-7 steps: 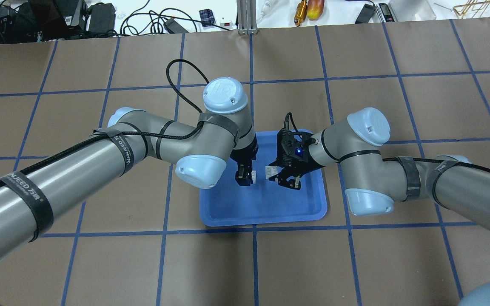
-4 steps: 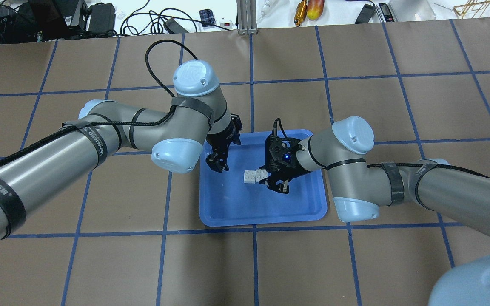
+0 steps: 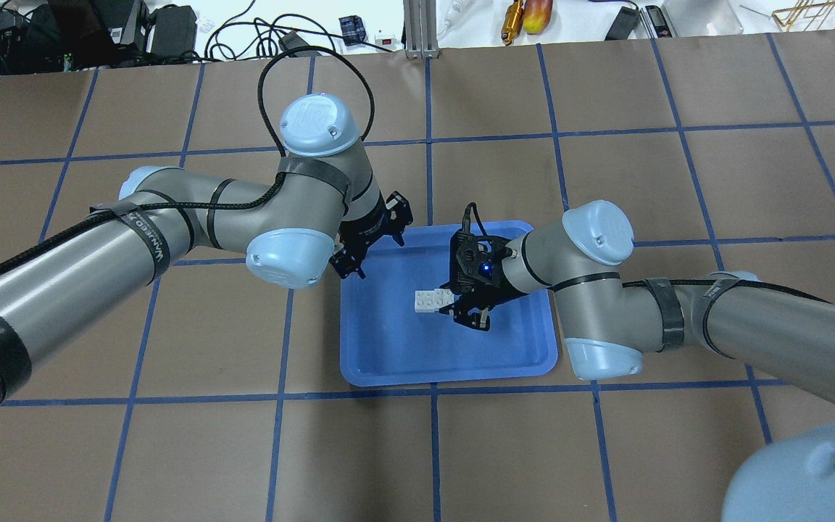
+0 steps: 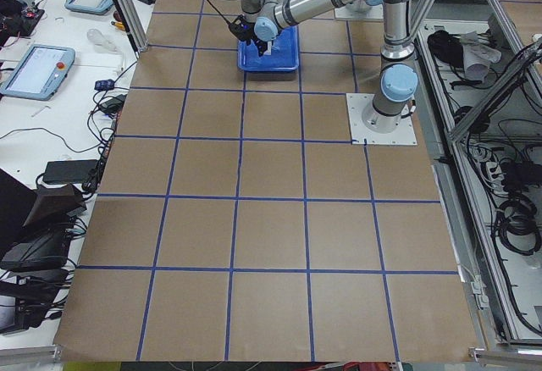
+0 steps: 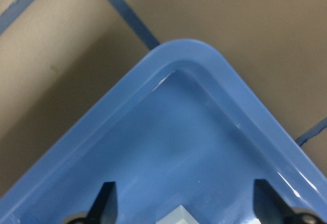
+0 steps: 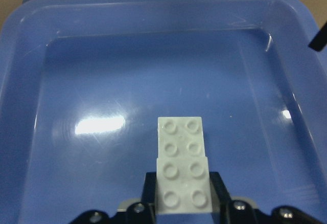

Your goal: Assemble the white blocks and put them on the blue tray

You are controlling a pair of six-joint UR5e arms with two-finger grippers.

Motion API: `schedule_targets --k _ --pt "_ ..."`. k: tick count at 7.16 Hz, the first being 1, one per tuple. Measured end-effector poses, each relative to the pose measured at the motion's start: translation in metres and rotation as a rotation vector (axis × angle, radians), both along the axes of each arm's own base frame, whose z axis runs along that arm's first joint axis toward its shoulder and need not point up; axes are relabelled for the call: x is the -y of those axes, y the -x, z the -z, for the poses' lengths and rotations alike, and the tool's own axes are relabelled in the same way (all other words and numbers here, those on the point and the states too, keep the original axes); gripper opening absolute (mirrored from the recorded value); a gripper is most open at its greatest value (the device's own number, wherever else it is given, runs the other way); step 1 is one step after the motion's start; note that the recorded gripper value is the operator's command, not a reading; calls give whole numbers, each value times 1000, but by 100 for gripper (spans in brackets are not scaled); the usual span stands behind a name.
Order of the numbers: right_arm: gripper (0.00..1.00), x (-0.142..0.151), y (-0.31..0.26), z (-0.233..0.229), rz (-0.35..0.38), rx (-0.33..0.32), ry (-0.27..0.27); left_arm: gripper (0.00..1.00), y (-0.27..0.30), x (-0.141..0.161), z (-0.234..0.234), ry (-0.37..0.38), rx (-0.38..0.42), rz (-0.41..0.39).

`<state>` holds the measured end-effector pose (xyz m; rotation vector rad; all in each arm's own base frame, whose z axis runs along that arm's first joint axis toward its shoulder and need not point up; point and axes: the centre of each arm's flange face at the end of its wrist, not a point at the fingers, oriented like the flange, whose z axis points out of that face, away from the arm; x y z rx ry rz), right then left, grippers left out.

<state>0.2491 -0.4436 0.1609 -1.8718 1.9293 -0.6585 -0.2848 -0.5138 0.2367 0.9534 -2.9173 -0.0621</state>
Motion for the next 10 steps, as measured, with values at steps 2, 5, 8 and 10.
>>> schedule_targets --k 2,5,8,10 --pt "18 0 0 1 0 1 -4 34 5 -7 -3 18 -4 210" --pt "100 -1 0 1 2 3 -6 30 3 -24 15 -6 -27 369" --pt "100 0 0 -1 6 2 -1 30 3 -24 15 2 -105 401" --pt "100 26 3 -26 68 -7 31 30 4 -25 25 -13 -112 399"
